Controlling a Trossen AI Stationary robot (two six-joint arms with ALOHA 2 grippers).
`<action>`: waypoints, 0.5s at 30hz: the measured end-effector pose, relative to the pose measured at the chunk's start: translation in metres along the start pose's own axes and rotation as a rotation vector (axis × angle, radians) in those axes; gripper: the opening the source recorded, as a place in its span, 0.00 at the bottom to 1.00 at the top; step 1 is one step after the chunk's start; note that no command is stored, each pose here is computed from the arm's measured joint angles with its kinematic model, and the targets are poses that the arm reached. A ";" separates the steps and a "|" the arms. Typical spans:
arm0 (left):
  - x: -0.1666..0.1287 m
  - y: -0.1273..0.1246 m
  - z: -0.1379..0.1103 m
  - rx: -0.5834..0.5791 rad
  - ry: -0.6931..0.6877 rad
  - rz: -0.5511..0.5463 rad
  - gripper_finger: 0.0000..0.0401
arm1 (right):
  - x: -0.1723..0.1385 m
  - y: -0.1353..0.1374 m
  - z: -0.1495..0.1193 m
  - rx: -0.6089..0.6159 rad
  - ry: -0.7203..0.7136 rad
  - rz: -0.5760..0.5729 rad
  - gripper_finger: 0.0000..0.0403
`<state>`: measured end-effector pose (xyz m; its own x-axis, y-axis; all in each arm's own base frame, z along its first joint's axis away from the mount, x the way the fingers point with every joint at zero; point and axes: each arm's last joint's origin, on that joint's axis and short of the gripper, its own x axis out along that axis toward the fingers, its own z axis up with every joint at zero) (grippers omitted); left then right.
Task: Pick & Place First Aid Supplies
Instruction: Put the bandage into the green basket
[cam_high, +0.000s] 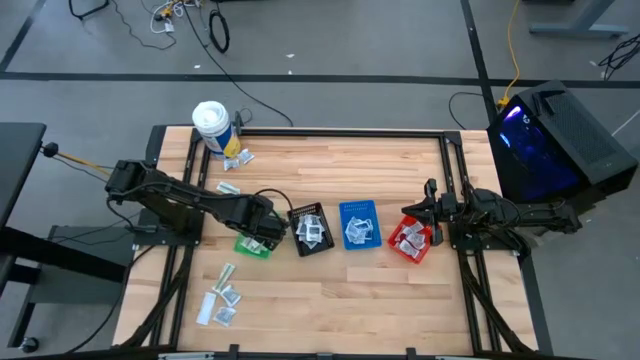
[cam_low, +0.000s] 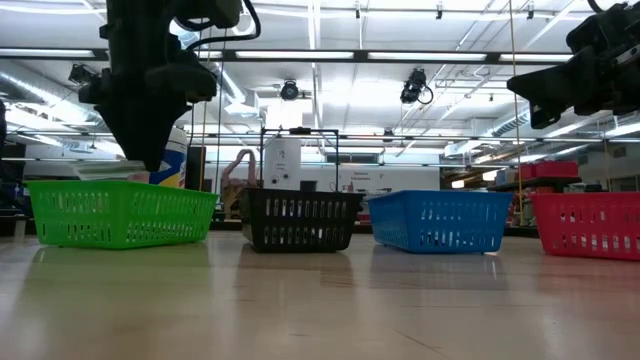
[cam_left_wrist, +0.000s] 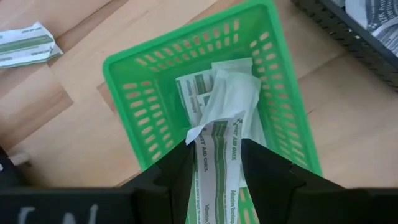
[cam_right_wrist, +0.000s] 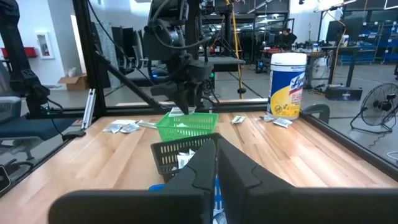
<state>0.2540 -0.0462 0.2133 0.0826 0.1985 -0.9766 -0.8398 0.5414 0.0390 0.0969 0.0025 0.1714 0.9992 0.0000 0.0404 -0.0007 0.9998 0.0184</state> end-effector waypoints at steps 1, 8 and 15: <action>0.000 0.000 0.000 -0.001 -0.002 -0.001 0.36 | 0.000 0.000 0.000 0.000 0.000 0.000 0.06; 0.000 0.001 0.001 -0.002 -0.027 0.011 0.38 | 0.000 0.000 0.000 0.000 0.000 -0.001 0.06; 0.001 0.002 0.003 0.011 -0.019 0.012 0.55 | 0.000 0.000 0.000 0.000 0.000 0.000 0.06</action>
<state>0.2544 -0.0427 0.2135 0.0823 0.2204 -0.9719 -0.8350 0.5477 0.0535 0.0969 0.0025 0.1714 0.9992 -0.0001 0.0404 -0.0006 0.9998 0.0181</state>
